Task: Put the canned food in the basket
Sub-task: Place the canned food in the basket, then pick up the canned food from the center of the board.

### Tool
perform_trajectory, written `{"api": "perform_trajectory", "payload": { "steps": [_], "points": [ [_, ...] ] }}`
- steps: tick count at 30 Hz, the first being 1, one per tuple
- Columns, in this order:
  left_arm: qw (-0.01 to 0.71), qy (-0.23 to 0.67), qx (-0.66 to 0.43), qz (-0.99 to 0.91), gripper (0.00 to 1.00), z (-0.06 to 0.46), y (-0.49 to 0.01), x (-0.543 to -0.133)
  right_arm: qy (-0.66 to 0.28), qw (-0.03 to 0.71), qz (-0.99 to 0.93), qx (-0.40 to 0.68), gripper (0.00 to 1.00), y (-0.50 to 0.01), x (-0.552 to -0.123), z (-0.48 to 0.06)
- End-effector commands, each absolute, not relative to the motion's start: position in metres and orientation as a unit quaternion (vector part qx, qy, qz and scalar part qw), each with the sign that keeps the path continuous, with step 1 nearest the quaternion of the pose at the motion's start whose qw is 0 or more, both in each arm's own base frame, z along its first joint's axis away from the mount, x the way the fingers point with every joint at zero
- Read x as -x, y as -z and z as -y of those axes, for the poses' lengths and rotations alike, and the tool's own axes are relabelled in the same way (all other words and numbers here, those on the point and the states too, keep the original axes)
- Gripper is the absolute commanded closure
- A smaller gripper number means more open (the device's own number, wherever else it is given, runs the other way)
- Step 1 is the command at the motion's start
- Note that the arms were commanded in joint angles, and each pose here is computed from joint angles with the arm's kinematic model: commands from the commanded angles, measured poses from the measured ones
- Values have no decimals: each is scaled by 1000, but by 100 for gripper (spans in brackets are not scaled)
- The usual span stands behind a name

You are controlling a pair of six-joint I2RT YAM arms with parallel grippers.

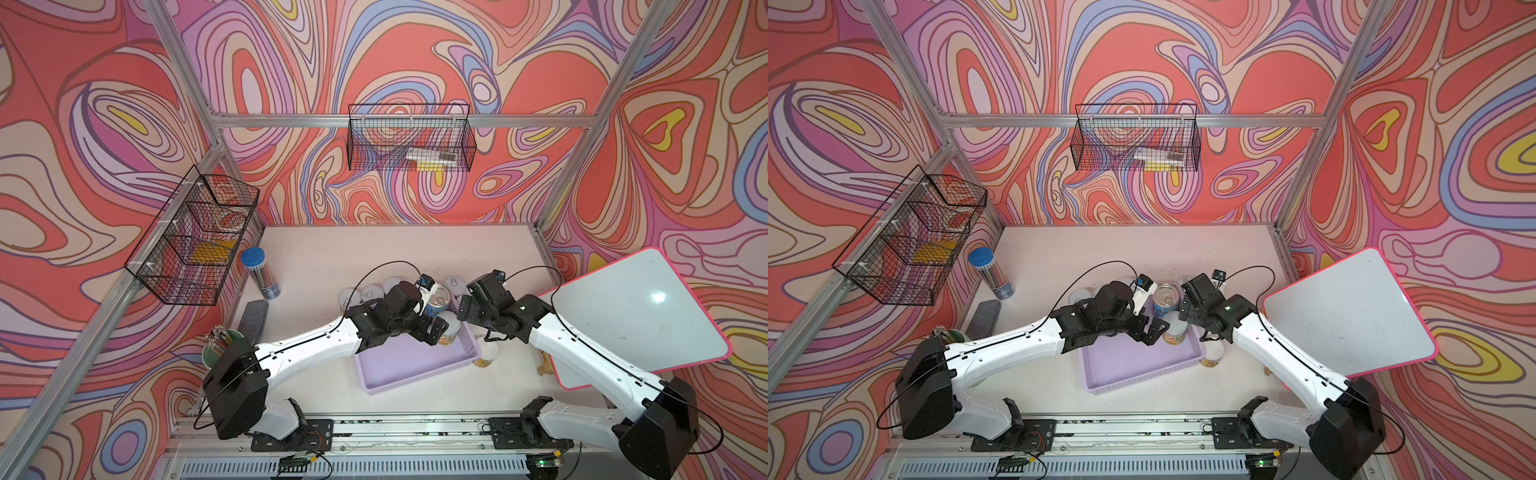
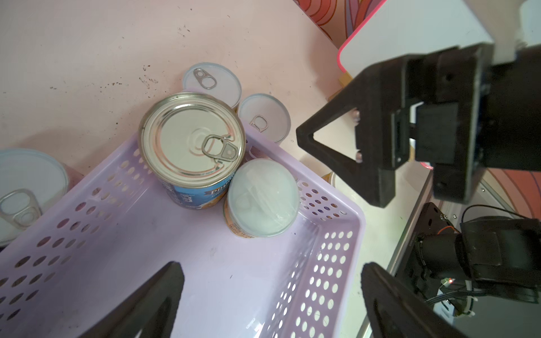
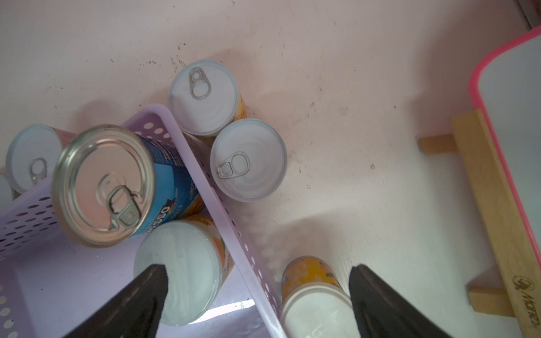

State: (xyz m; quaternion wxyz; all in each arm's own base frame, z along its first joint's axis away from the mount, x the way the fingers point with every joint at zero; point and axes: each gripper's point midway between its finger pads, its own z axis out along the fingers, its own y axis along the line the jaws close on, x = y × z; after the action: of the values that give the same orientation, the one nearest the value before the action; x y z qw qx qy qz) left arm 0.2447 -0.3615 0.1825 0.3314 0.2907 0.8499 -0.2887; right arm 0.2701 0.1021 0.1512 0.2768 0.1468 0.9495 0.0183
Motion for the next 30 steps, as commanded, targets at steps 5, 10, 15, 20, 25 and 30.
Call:
{"api": "perform_trajectory", "payload": {
  "steps": [5,10,15,20,25,30],
  "points": [
    [327,244,-377,-831,1,377,-183,-230,-10,226,-953,-203,3,-138,-249,-78],
    [329,255,-429,-801,1,392,-197,-219,-24,194,-952,-237,3,-131,-242,-70],
    [324,281,-462,-776,1,411,-211,-212,-49,166,-950,-260,3,-125,-235,-71],
    [328,269,-506,-751,1,418,-215,-204,-64,151,-948,-274,2,-117,-230,-75],
    [349,267,-536,-721,1,422,-209,-204,-52,140,-945,-291,2,-105,-224,-70],
    [358,302,-557,-686,1,436,-210,-197,-53,127,-943,-303,2,-97,-218,-70]
  ]
}}
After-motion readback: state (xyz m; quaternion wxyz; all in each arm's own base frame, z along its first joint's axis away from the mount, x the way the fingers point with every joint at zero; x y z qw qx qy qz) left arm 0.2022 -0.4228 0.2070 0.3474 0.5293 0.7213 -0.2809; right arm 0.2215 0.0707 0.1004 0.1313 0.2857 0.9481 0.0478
